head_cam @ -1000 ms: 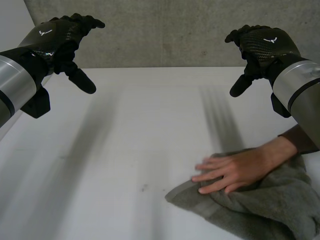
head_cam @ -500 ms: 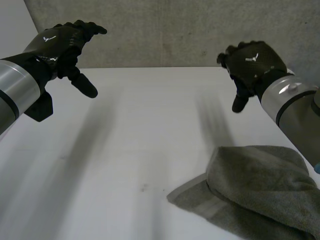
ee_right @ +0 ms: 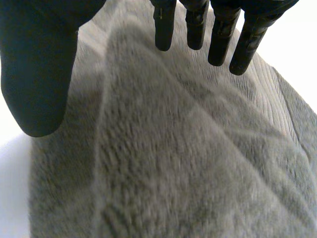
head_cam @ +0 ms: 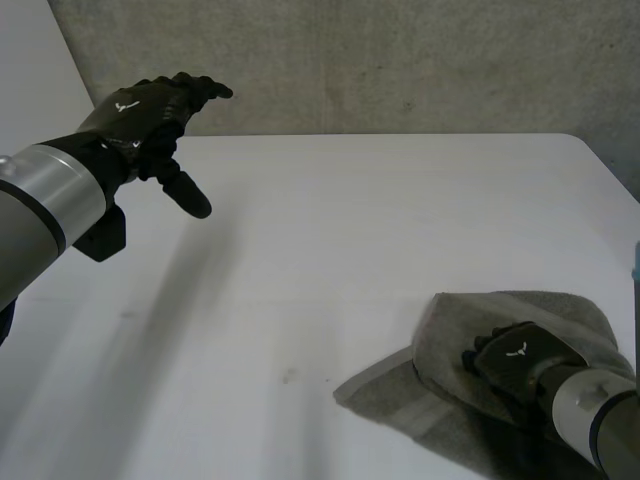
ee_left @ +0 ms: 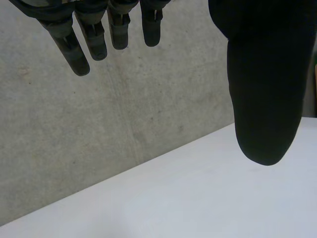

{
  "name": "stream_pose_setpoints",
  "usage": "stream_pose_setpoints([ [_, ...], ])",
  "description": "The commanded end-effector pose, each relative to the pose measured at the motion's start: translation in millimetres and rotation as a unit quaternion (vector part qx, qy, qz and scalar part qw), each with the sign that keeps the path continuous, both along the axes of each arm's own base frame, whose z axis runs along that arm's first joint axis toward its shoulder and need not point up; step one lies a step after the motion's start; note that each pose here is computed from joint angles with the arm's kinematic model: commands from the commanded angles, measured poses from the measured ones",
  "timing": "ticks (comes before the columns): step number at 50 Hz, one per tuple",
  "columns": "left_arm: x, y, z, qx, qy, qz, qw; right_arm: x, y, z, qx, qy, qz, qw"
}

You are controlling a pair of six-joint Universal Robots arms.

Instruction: Fold the towel.

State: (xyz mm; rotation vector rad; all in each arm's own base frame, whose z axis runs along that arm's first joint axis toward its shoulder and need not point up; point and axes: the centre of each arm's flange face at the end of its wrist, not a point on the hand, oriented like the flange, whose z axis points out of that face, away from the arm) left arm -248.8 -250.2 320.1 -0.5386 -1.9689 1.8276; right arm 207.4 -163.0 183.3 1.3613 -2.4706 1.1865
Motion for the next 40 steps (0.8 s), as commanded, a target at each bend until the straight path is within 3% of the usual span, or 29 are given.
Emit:
stream_pose_setpoints([
  [1,-2.6,-0.4,-3.2,0.002,-0.002,-0.003,1.000,-9.0,-27.0,-12.7,-0.084,0.010,-0.012,0.996],
  [10,-2.8,-2.1,-1.8,-0.008,0.002,-0.002,1.000,8.2,-59.3,13.2,-0.187,-0.016,0.003,0.982],
  [13,-2.6,-1.7,-0.8,-0.009,0.002,-0.002,1.000,38.2,-55.2,36.6,-0.224,-0.067,0.039,0.971],
  [15,-2.3,-1.4,0.3,-0.011,0.003,-0.002,1.000,75.4,-52.0,61.8,-0.249,-0.164,0.055,0.953],
  [19,-1.8,-2.3,2.1,-0.015,0.005,0.001,1.000,96.6,-56.8,80.1,-0.258,-0.242,0.047,0.934],
  [21,0.0,-5.2,4.1,-0.023,0.008,0.006,1.000,106.9,-70.1,112.4,-0.286,-0.320,0.025,0.903],
  [22,0.0,-5.2,4.1,-0.023,0.008,0.006,1.000,106.9,-70.1,112.5,-0.286,-0.321,0.025,0.903],
  [25,1.9,-8.4,8.0,-0.033,0.013,0.011,0.999,107.6,-87.3,149.4,-0.354,-0.418,-0.023,0.836],
  [26,1.9,-8.4,8.0,-0.033,0.013,0.011,0.999,107.6,-87.4,149.5,-0.354,-0.418,-0.023,0.836],
  [29,2.5,-10.8,10.7,-0.041,0.017,0.015,0.999,104.1,-95.5,163.3,-0.394,-0.478,-0.054,0.783],
  [34,4.6,-13.1,11.1,-0.043,0.018,0.020,0.999,101.1,-90.8,158.2,-0.386,-0.483,-0.058,0.784],
  [37,4.7,-13.4,9.7,-0.042,0.016,0.019,0.999,104.6,-81.8,140.3,-0.357,-0.462,-0.047,0.811],
  [38,4.7,-13.4,9.7,-0.042,0.016,0.019,0.999,104.7,-81.7,140.2,-0.356,-0.462,-0.047,0.811],
  [40,4.6,-15.0,5.7,-0.036,0.014,0.019,0.999,107.8,-70.9,117.0,-0.297,-0.435,-0.018,0.850],
])
